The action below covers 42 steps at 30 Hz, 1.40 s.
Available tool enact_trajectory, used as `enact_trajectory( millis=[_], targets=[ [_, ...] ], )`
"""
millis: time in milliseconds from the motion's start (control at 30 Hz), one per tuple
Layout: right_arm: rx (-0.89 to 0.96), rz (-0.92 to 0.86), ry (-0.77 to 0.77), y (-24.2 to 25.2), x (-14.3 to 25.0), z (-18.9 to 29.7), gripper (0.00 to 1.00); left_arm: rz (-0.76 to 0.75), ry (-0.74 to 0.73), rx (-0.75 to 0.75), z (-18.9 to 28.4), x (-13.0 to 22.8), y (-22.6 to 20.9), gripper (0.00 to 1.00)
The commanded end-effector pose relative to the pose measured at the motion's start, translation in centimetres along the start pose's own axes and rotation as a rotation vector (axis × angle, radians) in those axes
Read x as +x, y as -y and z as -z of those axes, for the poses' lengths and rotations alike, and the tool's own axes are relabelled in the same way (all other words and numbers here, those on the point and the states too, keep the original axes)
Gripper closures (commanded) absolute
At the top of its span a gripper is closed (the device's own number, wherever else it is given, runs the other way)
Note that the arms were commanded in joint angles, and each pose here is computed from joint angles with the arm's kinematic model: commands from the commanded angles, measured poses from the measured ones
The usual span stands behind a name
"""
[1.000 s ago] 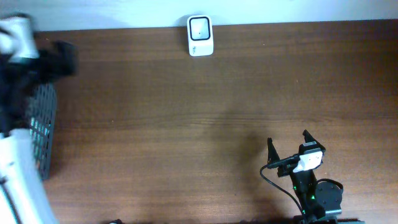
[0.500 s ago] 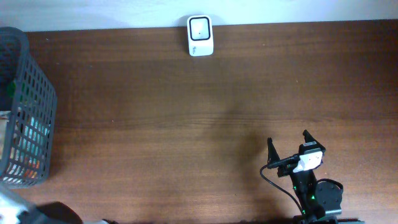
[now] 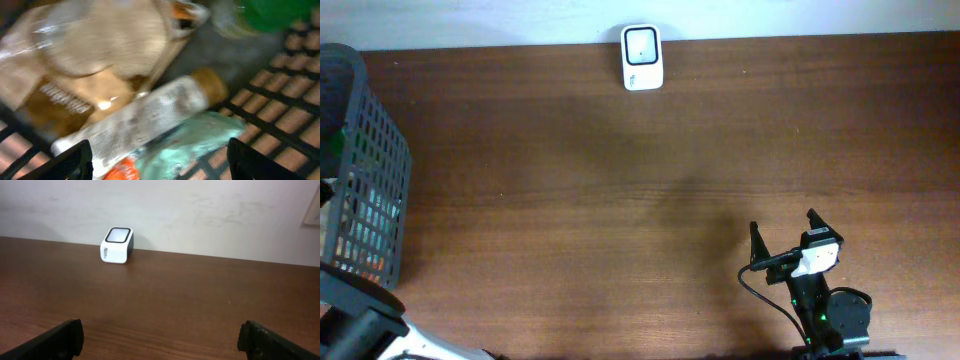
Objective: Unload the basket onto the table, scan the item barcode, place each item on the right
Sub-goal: 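Reach the left gripper into the grey basket and grasp the mint wipes pack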
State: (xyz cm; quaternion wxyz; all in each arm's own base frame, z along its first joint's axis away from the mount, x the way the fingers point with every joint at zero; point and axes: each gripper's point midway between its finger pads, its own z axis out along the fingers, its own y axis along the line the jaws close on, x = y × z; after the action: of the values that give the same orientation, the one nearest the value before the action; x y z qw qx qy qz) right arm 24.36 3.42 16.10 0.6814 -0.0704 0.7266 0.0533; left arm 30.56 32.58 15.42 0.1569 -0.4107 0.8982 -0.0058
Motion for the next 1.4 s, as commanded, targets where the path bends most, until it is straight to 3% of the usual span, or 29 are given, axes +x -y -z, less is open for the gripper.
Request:
enact_trajectory(
  millis=[0,167,467,700,933,1133,1367],
  targets=[
    [-0.004,-0.004,-0.003,-0.1,0.3,0.0,0.02,-0.228,-0.045,0.237,-2.1,0.8,4.6,0.16],
    [-0.004,-0.004,-0.003,-0.1,0.3,0.0,0.02,-0.236,-0.106,0.249,-3.9,1.7,4.7,0.31],
    [-0.004,-0.004,-0.003,-0.1,0.3,0.0,0.02,-0.236,-0.183,0.256,-5.5,3.4,4.9,0.32],
    [-0.004,-0.004,-0.003,-0.1,0.3,0.0,0.02,-0.181,-0.212,0.074,-6.6,3.8,1.8,0.37],
    [-0.004,-0.004,-0.003,-0.1,0.3,0.0,0.02,-0.188,-0.202,0.072,-7.1,3.7,2.0,0.45],
    [-0.004,-0.004,-0.003,-0.1,0.3,0.0,0.02,-0.197,-0.257,0.080,-9.1,6.0,2.4,0.50],
    [-0.004,-0.004,-0.003,-0.1,0.3,0.0,0.02,-0.201,-0.239,0.080,-9.0,5.5,2.5,0.82]
  ],
)
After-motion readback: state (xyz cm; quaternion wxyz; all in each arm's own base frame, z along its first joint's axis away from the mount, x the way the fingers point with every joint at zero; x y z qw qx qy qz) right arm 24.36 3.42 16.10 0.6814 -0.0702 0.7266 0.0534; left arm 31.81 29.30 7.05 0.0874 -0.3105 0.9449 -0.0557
